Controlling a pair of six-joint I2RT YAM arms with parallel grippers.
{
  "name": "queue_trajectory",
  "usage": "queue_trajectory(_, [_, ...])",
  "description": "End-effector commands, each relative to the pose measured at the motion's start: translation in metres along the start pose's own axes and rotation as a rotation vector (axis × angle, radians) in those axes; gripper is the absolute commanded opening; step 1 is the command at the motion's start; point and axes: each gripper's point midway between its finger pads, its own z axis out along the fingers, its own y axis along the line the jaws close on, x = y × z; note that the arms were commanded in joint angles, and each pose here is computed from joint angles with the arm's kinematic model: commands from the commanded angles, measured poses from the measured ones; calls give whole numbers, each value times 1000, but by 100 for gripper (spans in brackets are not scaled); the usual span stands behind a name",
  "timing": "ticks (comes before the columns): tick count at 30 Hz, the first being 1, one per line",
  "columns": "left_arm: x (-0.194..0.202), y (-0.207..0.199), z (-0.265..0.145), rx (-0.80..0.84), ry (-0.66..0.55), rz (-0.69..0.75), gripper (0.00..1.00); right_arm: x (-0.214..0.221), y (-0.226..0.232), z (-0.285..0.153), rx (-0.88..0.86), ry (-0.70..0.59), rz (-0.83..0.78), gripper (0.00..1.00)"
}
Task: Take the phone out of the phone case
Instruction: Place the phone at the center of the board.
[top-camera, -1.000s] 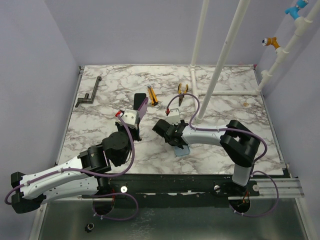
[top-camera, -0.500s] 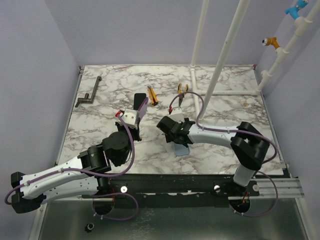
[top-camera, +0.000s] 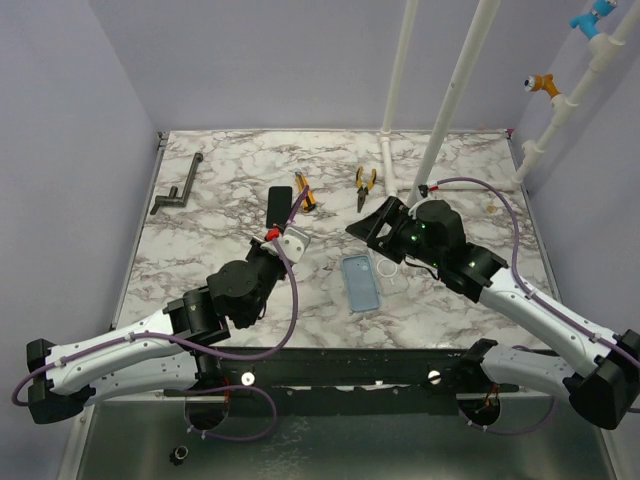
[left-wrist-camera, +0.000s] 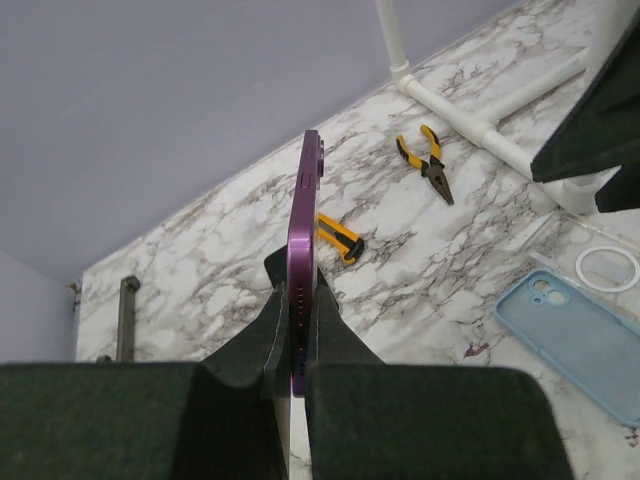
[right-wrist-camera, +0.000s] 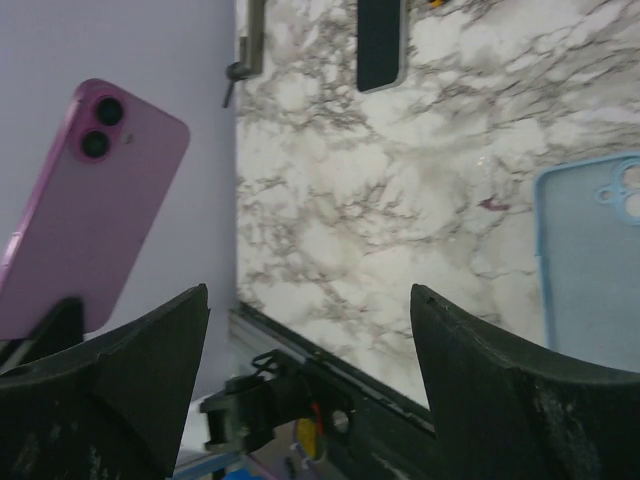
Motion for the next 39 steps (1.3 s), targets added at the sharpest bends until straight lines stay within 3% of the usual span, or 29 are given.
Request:
queue_trajectory(1, [-36,-11,2,120,-159,238,0,-4,58,-24,-245,68,190,85])
queue_trajectory(9, [-20,-33,7,180,-234,402,0,-7,70,-15,-263,104,249,85])
queue_trajectory(23, [-12,-24,0,127,-318,595,0,-5,84,6,-318,175,340,81])
queue_trajectory(35, [-7,-42,10,149,-316,660,0,-5,104,20,-364,231,324,70])
queue_trajectory(39, [-7,-46,12,154,-317,656,0,1,105,27,-369,275,316,54])
